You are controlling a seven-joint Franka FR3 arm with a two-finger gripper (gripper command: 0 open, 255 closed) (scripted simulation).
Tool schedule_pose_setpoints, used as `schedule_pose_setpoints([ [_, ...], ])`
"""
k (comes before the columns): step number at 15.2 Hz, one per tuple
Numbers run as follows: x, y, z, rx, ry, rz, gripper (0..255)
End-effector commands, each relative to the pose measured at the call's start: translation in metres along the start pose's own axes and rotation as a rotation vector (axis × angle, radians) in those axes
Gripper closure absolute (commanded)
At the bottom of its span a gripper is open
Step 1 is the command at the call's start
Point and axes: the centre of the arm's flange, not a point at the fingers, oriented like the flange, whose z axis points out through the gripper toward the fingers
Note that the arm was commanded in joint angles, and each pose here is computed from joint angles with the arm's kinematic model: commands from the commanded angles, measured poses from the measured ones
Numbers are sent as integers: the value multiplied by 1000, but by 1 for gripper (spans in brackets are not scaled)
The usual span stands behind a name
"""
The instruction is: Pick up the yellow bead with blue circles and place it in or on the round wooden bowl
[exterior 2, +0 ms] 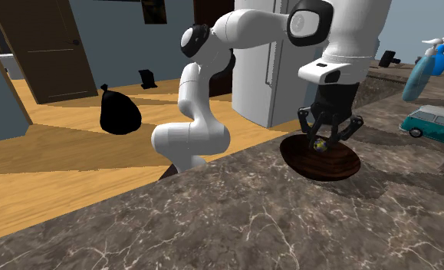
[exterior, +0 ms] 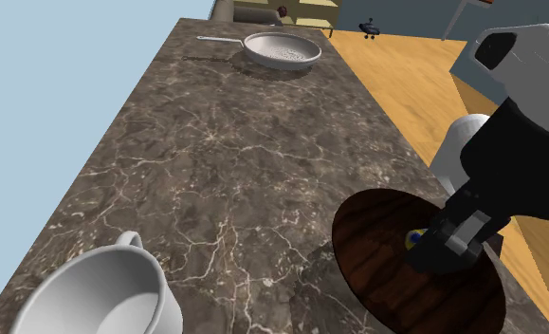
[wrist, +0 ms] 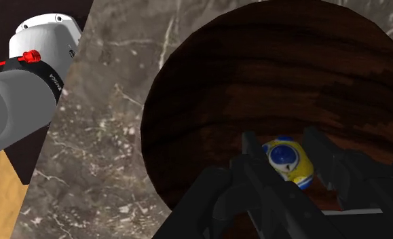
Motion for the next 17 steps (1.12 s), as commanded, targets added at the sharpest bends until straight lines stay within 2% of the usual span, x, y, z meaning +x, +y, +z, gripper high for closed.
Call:
schedule_pose_setpoints([
  [1,0,1,5,0,0,0,255],
  [8,0,1,5,0,0,0,255],
  [9,0,1,5,0,0,0,0],
  [14,0,1,5,0,0,0,0],
  [17,0,1,-35,0,0,0,0],
])
